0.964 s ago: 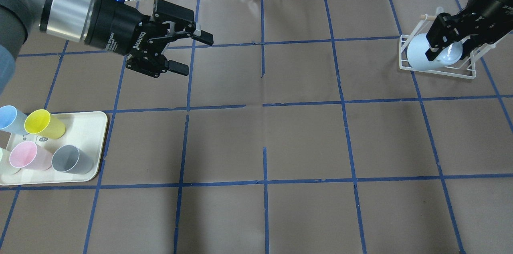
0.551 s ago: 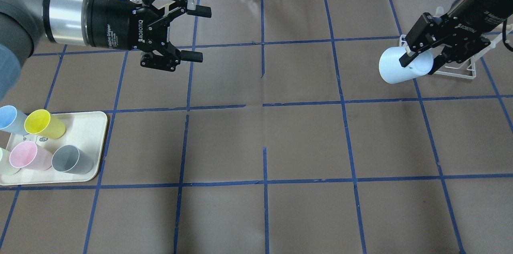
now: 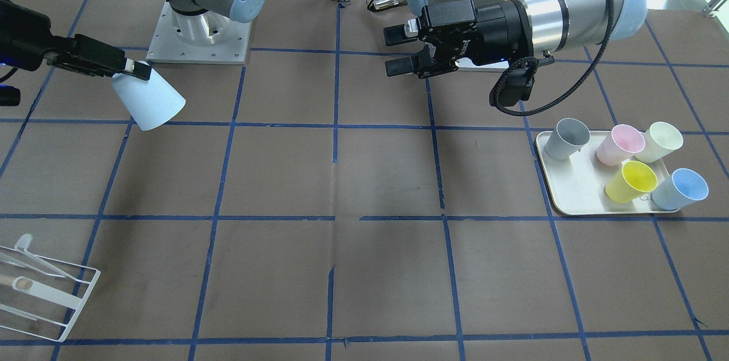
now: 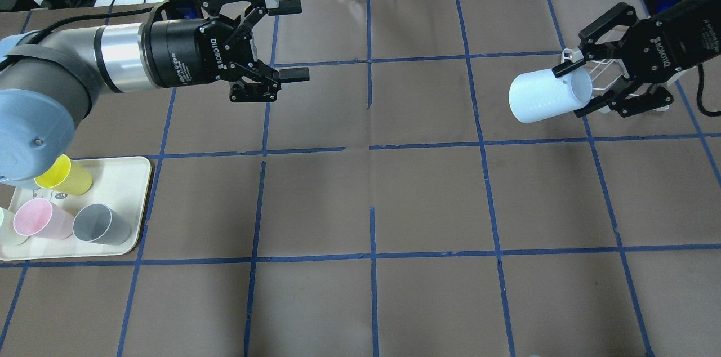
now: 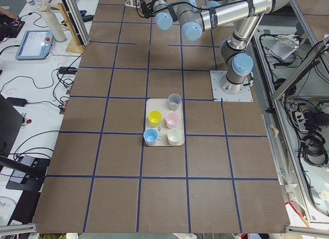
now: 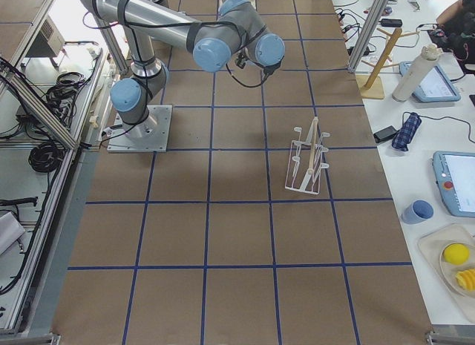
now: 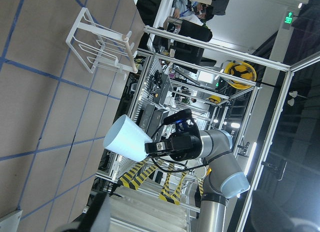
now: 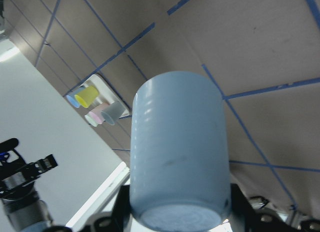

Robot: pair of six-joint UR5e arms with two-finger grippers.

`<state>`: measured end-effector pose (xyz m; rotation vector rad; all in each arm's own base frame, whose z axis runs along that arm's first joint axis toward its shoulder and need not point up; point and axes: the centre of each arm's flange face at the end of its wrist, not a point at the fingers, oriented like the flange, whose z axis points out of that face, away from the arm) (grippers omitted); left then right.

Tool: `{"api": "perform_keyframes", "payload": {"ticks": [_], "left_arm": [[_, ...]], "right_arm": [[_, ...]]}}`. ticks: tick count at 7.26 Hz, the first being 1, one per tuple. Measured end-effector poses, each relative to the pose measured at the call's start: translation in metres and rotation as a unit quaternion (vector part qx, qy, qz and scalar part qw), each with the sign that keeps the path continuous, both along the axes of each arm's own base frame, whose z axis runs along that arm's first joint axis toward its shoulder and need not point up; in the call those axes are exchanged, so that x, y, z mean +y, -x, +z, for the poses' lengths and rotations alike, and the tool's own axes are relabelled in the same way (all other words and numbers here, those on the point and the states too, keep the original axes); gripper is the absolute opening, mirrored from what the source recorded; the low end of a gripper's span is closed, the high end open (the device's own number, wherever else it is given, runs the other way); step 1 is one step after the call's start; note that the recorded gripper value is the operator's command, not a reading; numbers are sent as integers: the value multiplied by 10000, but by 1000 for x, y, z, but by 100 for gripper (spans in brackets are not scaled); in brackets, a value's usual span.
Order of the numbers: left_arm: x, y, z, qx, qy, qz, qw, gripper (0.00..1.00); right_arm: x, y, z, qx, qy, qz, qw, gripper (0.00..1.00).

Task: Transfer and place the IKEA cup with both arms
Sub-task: 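Lift the cup from the rack with right gripper while left gripper rises, then carry the cup toward the left gripper while the left gripper approaches it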

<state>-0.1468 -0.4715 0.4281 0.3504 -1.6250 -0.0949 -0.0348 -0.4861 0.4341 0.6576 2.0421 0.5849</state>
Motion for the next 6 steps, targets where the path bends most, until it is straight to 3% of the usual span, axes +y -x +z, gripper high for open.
{"api": "perform_keyframes", "payload": {"ticks": [1,3,6], "left_arm": [[-1,3,-3,18,223,-25,9997,100],[-3,13,-5,68,667,-116,9977,100],[-8,29,-12,447,1000,-104,9939,100]], "right_arm": [[-1,5,-5,-349,-499,-486,9970,51],[5,13,-7,-745,-1399,-1079,9814,53],[11,5,2,-1398,-2176,-1647,9518,57]]}}
